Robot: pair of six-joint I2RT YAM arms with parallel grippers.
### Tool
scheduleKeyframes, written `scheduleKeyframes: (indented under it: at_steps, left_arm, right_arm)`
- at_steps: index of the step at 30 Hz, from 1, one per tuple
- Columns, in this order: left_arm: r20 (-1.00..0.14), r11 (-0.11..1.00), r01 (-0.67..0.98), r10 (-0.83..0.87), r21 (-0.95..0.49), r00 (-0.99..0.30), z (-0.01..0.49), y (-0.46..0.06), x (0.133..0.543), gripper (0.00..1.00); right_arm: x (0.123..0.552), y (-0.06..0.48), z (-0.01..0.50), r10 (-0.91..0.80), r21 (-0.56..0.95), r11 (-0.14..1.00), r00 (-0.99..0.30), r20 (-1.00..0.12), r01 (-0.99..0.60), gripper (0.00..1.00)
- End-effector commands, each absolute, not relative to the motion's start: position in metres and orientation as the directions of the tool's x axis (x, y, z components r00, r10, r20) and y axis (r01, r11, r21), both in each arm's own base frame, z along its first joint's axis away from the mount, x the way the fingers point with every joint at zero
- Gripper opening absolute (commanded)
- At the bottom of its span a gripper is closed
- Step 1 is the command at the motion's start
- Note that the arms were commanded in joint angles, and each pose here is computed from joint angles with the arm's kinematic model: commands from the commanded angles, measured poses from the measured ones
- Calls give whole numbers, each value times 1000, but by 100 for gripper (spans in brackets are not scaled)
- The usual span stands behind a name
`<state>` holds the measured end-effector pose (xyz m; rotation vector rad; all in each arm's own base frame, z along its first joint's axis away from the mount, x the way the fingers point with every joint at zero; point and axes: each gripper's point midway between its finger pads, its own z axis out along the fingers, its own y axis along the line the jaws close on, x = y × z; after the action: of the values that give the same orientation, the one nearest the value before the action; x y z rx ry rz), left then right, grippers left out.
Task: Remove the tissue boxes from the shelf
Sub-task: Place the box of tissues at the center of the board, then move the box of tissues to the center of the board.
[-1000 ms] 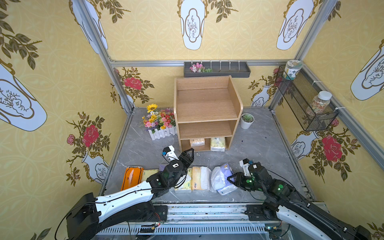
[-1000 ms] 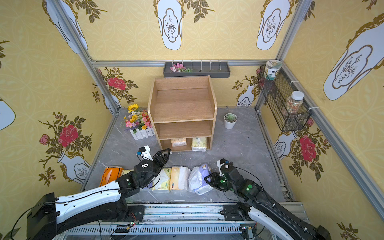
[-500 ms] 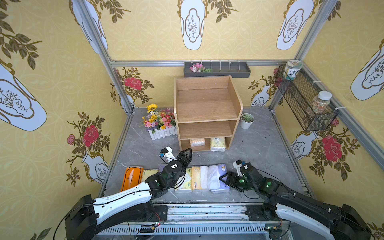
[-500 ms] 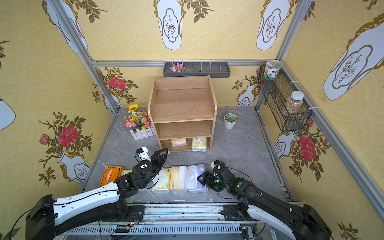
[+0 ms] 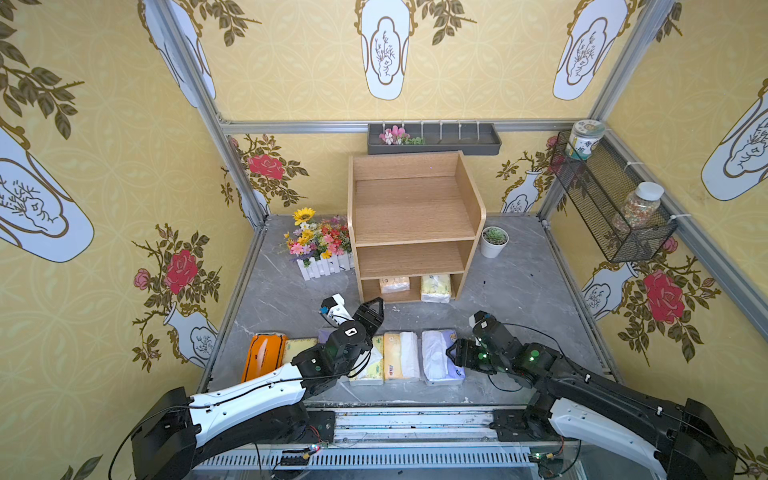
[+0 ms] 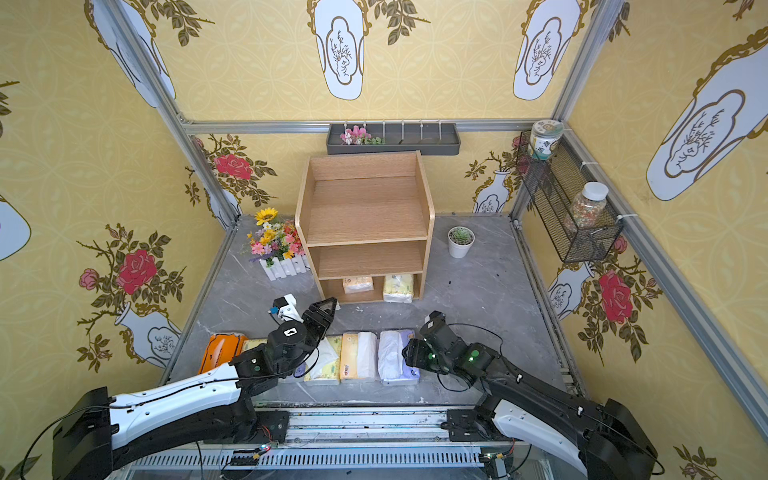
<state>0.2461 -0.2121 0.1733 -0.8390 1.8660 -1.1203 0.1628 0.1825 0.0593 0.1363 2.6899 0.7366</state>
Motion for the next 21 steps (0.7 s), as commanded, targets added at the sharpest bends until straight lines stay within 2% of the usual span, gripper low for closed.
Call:
scheduleKeyframes:
  at_steps: [1, 6, 10, 21]
  left_arm:
    - [-292, 392, -128, -833, -911, -470, 176, -214, 247, 58]
    - [-290, 392, -128, -830, -911, -477, 174, -215, 247, 58]
    - [-287, 391, -127, -826, -912, -485, 174, -217, 247, 58]
    - [-296, 414, -118, -796, -903, -528, 167, -230, 247, 59]
  right_arm:
    - [165, 198, 68, 126, 542, 836, -934, -334, -81, 67]
    - [167, 215, 71, 97, 581, 804, -937, -337, -126, 58]
    - [167, 227, 72, 74, 595, 789, -937, -342, -155, 54]
    - [165, 244, 71, 62, 603, 779, -937, -345, -170, 55]
